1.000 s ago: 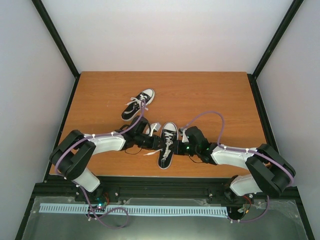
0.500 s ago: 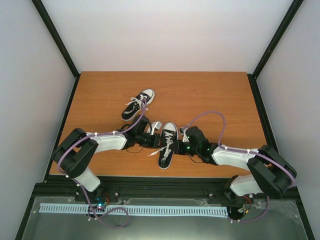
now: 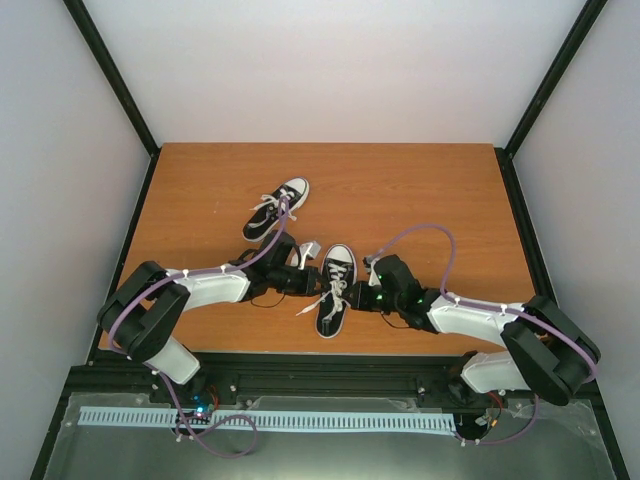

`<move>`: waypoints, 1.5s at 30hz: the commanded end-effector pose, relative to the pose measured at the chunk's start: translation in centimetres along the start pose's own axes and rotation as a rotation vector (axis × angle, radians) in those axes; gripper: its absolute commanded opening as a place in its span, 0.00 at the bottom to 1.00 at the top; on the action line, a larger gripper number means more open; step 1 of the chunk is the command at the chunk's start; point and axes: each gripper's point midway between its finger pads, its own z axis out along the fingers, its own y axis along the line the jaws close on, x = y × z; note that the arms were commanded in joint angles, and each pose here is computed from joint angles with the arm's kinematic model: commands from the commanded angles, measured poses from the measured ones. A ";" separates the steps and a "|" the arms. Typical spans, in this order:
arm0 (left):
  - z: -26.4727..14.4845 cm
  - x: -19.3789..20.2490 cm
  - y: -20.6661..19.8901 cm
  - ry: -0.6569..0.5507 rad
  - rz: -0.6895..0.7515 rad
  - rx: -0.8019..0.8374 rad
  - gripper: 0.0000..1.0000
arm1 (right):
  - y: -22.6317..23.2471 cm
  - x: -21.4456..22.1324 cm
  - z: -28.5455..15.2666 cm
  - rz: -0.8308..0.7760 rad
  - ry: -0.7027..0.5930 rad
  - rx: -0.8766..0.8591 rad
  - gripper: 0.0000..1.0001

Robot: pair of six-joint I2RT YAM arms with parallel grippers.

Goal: Tie the shoes
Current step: Cross the shoelace with the shoelace, then tie the shoelace on the shoe.

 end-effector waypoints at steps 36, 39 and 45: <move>0.1 -0.4 -0.4 0.002 -0.018 0.019 0.01 | 2.0 2.7 0.2 -0.213 0.037 0.172 0.44; 0.0 -0.4 -0.5 0.001 -0.017 0.021 0.01 | 1.9 2.4 0.7 -0.222 0.040 0.193 0.40; -0.1 -0.6 -0.5 -0.004 -0.013 0.020 0.01 | 1.5 2.2 1.4 -0.222 0.045 0.226 0.17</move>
